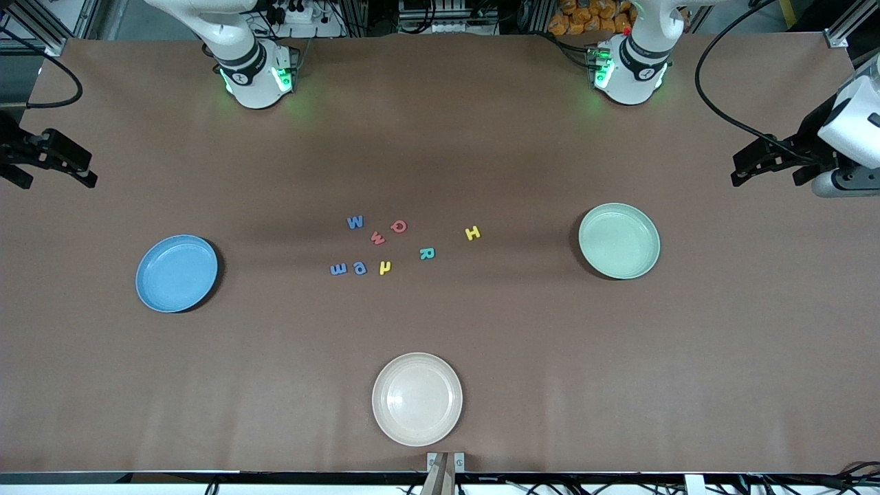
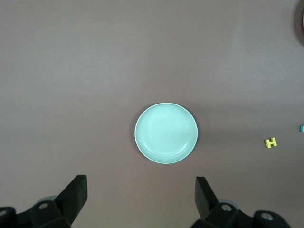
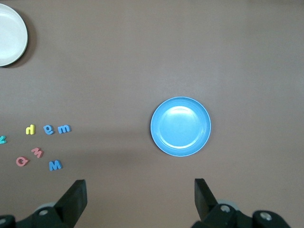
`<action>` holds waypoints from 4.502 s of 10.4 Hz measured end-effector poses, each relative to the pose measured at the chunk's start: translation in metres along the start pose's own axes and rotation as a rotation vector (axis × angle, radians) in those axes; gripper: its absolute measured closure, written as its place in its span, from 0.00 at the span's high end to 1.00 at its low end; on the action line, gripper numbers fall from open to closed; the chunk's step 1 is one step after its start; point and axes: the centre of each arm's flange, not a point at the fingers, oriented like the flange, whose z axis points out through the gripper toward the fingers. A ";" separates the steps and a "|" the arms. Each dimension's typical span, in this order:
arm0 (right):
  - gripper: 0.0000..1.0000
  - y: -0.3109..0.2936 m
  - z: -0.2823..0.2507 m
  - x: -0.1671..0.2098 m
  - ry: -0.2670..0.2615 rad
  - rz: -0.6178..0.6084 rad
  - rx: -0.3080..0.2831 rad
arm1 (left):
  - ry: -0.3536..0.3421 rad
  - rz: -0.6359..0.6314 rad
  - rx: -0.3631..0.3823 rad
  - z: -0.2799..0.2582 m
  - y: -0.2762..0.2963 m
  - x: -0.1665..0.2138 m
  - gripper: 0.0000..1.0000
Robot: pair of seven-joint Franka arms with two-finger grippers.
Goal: Sort upper and lower case letters into plates
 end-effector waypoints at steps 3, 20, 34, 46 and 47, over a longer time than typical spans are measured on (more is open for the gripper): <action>1.00 0.000 0.000 0.000 0.000 0.000 0.000 | -0.001 -0.001 0.000 0.000 0.000 0.000 1.00; 1.00 0.000 0.087 0.011 -0.206 -0.001 0.014 | -0.205 -0.127 -0.045 0.221 0.254 0.011 1.00; 1.00 -0.011 0.236 0.053 -0.320 0.373 -0.035 | -0.016 -0.458 0.136 0.424 0.409 -0.082 1.00; 1.00 -0.135 0.332 0.075 -0.222 0.871 -0.099 | 0.034 -0.491 0.032 0.469 0.405 -0.112 1.00; 1.00 -0.134 0.328 0.078 -0.213 0.915 -0.095 | 0.034 -0.494 0.031 0.469 0.405 -0.112 1.00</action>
